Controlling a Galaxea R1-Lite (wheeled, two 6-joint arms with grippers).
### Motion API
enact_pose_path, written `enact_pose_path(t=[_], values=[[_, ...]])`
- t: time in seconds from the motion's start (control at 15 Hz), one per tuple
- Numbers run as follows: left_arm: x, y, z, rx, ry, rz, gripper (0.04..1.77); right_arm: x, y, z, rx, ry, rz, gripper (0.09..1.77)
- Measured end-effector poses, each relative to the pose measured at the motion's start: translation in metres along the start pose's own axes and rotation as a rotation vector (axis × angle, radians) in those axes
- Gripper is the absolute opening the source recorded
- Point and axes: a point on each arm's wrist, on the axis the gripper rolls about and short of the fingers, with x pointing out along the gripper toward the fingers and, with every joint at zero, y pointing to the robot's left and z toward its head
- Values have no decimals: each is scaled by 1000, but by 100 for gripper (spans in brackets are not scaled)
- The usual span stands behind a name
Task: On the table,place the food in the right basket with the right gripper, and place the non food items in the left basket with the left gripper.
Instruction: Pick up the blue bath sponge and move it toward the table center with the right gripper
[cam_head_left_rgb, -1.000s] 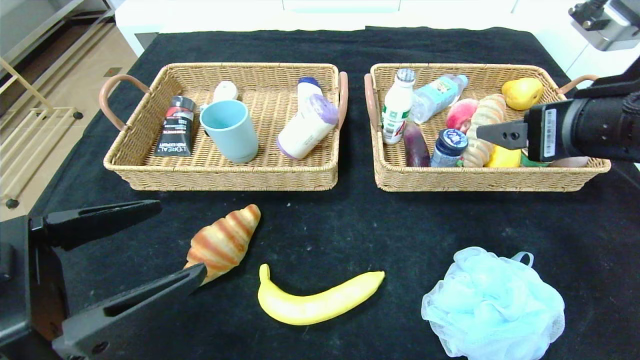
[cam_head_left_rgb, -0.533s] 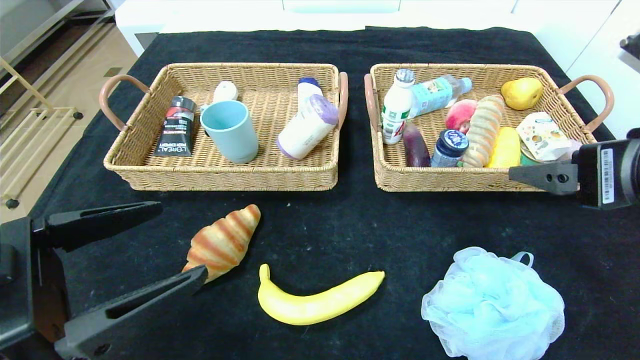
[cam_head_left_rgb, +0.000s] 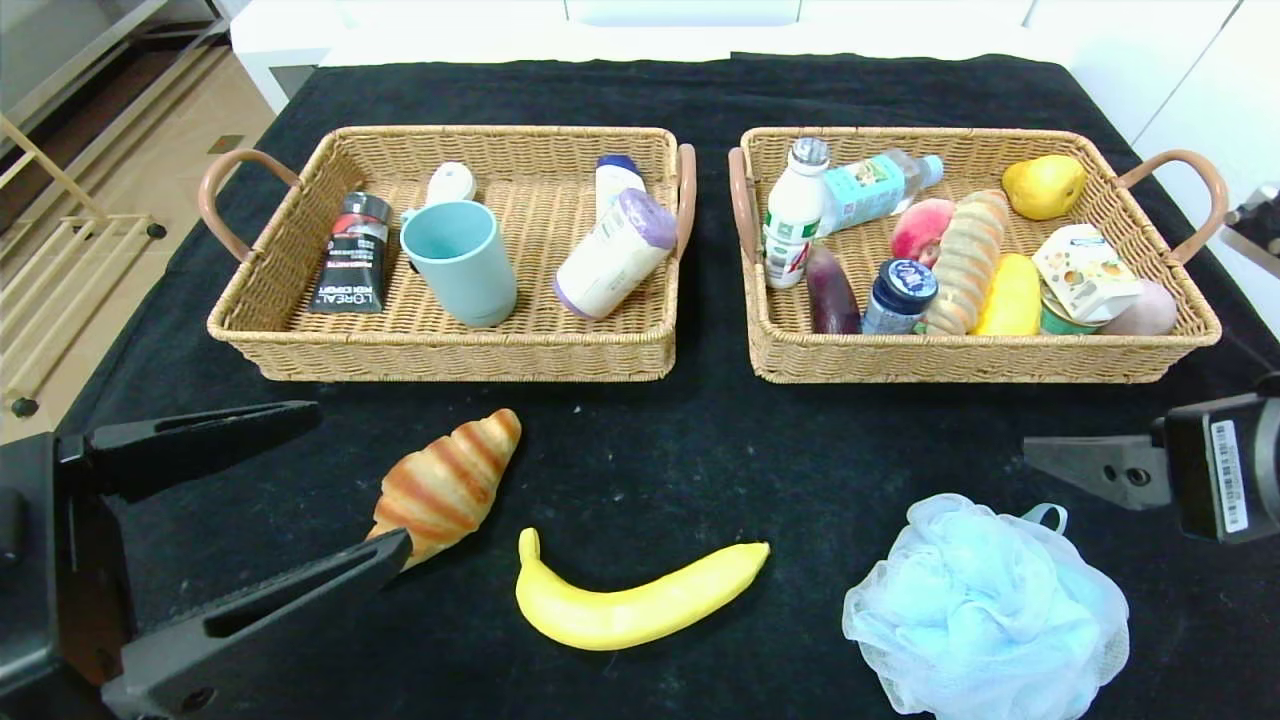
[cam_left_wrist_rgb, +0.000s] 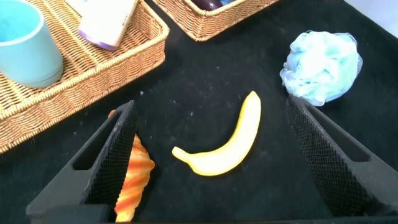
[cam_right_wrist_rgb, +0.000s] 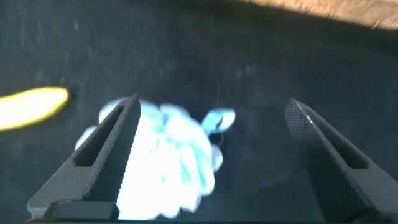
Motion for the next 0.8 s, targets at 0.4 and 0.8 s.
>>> enact_pose_path(t=[0.4,0.8], values=[[0,0,1,-9,-6,2,172,12,12,-31,-26,114,46,170],[-1,0,1,2,-8,2,172,34,34,-48,-30,213,81,170]])
